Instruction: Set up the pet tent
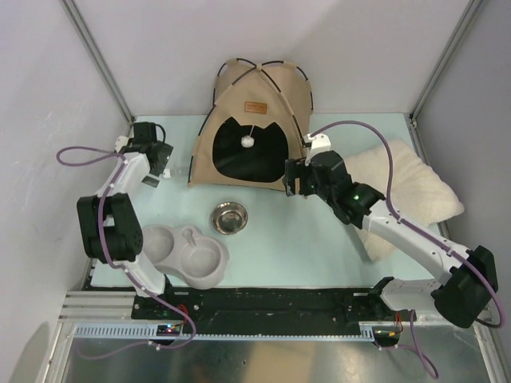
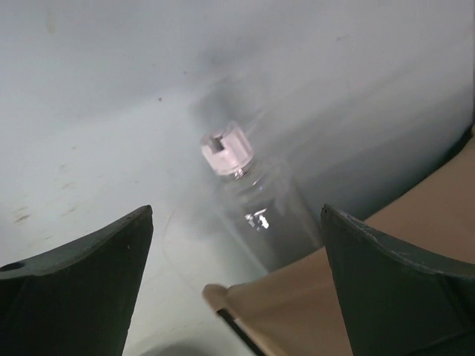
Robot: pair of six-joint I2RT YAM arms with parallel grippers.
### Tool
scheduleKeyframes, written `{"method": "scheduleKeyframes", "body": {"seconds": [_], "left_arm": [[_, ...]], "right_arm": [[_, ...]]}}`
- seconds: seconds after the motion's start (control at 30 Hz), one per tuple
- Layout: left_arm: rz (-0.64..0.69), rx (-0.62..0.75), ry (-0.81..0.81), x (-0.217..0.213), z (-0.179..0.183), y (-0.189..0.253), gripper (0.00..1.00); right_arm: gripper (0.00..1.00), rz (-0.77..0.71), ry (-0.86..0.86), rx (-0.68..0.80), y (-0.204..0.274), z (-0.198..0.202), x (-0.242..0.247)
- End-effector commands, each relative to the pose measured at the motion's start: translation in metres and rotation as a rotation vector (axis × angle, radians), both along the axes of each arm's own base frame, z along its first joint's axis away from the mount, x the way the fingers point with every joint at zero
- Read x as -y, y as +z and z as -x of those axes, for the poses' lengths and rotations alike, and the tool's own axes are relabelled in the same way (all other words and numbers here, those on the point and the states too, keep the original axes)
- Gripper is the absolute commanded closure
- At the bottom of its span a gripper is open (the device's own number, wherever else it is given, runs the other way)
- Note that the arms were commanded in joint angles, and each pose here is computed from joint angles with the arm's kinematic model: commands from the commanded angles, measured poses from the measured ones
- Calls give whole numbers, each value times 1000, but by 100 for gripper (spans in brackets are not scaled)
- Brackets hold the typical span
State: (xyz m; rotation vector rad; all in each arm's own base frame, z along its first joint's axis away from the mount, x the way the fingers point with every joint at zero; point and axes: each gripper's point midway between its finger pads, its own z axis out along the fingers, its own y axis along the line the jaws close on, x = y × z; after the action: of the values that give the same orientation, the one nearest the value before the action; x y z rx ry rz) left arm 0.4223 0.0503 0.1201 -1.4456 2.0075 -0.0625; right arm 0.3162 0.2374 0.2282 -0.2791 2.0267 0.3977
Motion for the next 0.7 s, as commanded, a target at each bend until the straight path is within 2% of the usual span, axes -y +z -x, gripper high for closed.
{"method": "scheduleKeyframes", "body": {"seconds": [0.0,0.17,0.43,0.6,0.67], "left_arm": [[0,86,205,-22,-24,11,5],[-6,58,297,-31,-21,-11,8],[84,-21,211,-10,-34,-45,13],[86,-37,234,-12,-33,-55,16],[88,-34,237,-13,-37,-55,21]], "right_arm": [[17,-32,-42,37,19,6,9],[17,-16,-91,57,23,3,22],[18,-22,-112,77,26,-6,25],[18,-29,-112,83,26,-10,24],[18,-29,-114,85,27,-11,24]]}}
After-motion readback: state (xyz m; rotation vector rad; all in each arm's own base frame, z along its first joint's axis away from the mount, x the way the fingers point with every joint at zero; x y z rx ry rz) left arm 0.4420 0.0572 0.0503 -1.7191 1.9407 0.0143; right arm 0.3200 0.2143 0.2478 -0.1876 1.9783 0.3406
